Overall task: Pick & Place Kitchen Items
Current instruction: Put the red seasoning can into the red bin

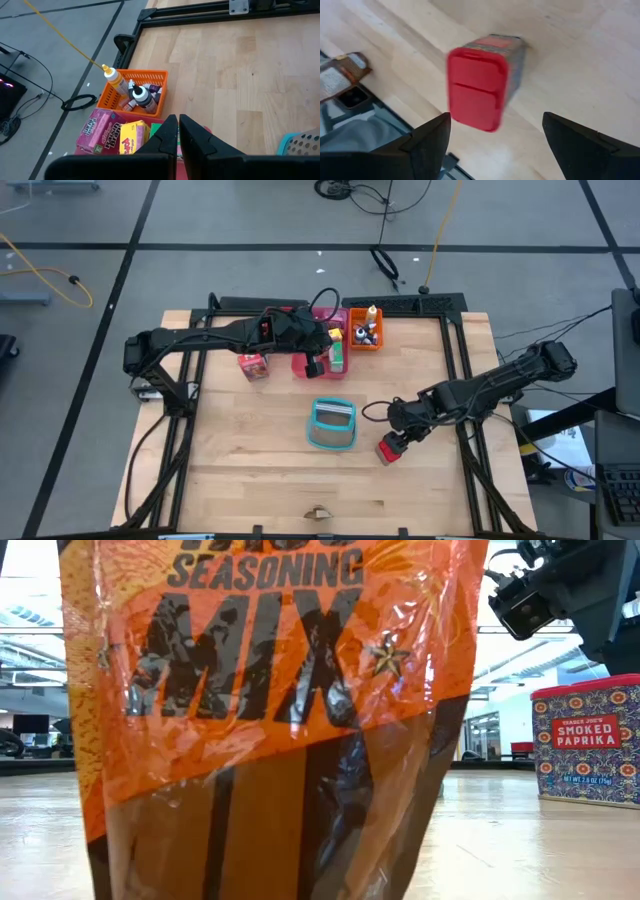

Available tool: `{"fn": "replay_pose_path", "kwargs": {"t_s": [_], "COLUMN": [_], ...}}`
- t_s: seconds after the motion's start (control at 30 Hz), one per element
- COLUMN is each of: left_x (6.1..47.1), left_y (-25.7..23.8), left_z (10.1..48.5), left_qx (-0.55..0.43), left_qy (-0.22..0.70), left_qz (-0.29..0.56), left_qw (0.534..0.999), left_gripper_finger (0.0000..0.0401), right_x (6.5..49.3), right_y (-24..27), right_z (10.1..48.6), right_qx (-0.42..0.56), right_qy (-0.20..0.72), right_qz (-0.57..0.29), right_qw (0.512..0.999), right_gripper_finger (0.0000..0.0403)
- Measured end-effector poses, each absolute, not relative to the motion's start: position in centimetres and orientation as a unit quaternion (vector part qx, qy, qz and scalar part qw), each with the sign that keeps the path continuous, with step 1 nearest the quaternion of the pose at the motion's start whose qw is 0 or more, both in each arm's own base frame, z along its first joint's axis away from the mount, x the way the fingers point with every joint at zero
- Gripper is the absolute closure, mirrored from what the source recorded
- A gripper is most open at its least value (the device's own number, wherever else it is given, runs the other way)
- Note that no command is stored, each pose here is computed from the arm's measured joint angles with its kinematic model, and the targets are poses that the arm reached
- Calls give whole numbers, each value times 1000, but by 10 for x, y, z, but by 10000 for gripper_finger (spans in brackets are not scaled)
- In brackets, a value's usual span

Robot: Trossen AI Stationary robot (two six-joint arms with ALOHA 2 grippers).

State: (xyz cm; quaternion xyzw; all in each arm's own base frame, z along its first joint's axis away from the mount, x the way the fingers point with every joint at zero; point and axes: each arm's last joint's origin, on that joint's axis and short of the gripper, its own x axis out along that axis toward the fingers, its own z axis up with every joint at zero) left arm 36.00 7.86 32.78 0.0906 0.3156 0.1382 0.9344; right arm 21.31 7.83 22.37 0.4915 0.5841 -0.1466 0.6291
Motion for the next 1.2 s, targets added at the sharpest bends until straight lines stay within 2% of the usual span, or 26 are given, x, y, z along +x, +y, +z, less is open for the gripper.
{"fn": "replay_pose_path", "kwargs": {"t_s": [0.17, 0.33, 0.53, 0.83, 1.2], "left_x": [360, 360, 360, 359, 359], "left_y": [78, 79, 79, 78, 78], "left_z": [328, 328, 328, 327, 327], "left_qx": [91, 92, 91, 90, 90], "left_qy": [315, 316, 317, 321, 322], "left_qz": [138, 138, 138, 137, 137], "left_qw": [934, 934, 934, 933, 933], "left_gripper_finger": [380, 380, 380, 380, 380], "right_x": [224, 232, 243, 248, 251], "right_y": [89, 95, 98, 98, 97], "right_z": [214, 198, 194, 183, 179], "right_qx": [490, 492, 502, 482, 440], "right_qy": [586, 614, 595, 600, 597], "right_qz": [-135, -140, -115, -131, -121], "right_qw": [631, 602, 617, 625, 659], "right_gripper_finger": [95, 111, 128, 152, 159]}}
